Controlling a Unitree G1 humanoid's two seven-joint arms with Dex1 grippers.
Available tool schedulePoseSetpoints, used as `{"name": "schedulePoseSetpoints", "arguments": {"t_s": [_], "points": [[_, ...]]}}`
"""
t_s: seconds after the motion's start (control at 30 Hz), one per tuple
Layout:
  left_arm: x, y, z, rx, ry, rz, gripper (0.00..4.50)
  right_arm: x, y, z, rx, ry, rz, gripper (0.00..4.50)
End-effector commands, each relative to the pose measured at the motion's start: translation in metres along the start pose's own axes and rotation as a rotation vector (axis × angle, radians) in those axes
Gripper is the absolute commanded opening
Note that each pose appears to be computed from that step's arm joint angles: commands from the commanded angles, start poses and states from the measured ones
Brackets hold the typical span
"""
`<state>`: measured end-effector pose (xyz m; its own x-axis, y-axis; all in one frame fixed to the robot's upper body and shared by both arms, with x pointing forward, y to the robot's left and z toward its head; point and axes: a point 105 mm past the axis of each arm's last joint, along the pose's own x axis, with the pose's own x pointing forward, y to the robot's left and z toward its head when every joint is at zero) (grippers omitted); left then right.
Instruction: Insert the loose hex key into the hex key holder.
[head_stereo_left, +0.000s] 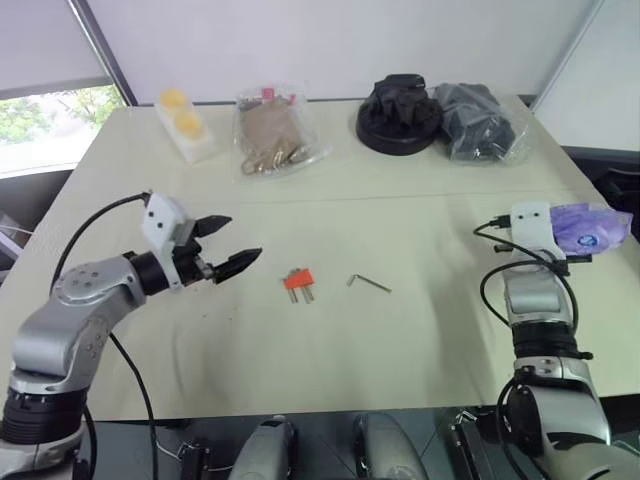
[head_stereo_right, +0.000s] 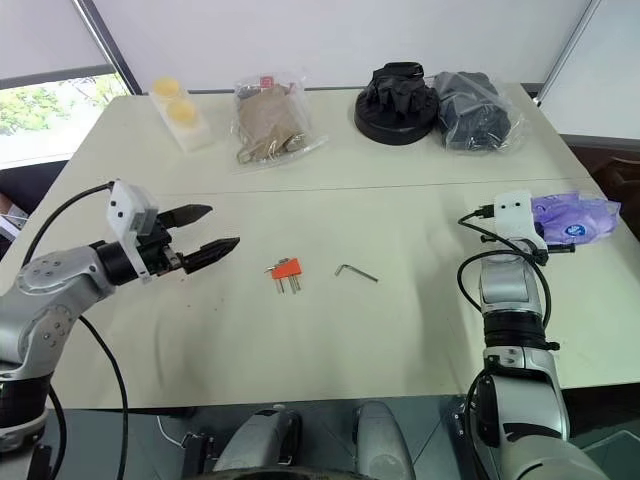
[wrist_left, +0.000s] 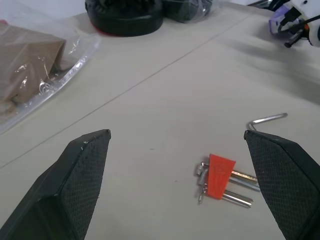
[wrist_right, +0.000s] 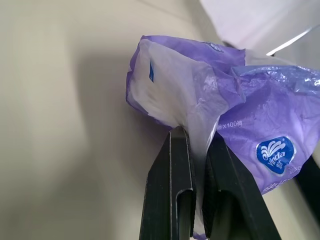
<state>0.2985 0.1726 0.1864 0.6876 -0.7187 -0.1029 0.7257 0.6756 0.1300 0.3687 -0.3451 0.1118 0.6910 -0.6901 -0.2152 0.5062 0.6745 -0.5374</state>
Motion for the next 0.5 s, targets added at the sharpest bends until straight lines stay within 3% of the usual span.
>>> {"name": "schedulePoseSetpoints", "arguments": {"t_s": [0.03,0.27,0.4,0.5], "points": [[-0.002,0.0,0.007,0.029,-0.02,0.0,4.5,-0.004,-0.008,0.019,0.089,-0.05,0.018,1.02],[-0.001,-0.001,0.005,0.011,-0.031,-0.015,4.5,-0.012,-0.024,0.051,0.136,-0.207,0.012,4.46],[0.002,-0.001,0.008,-0.003,-0.047,-0.025,4.5,-0.034,-0.041,0.101,0.144,-0.42,0.052,4.46],[0.006,-0.001,0.011,-0.006,-0.06,-0.041,4.5,-0.059,-0.031,0.128,0.217,-0.533,0.26,4.46]]}}
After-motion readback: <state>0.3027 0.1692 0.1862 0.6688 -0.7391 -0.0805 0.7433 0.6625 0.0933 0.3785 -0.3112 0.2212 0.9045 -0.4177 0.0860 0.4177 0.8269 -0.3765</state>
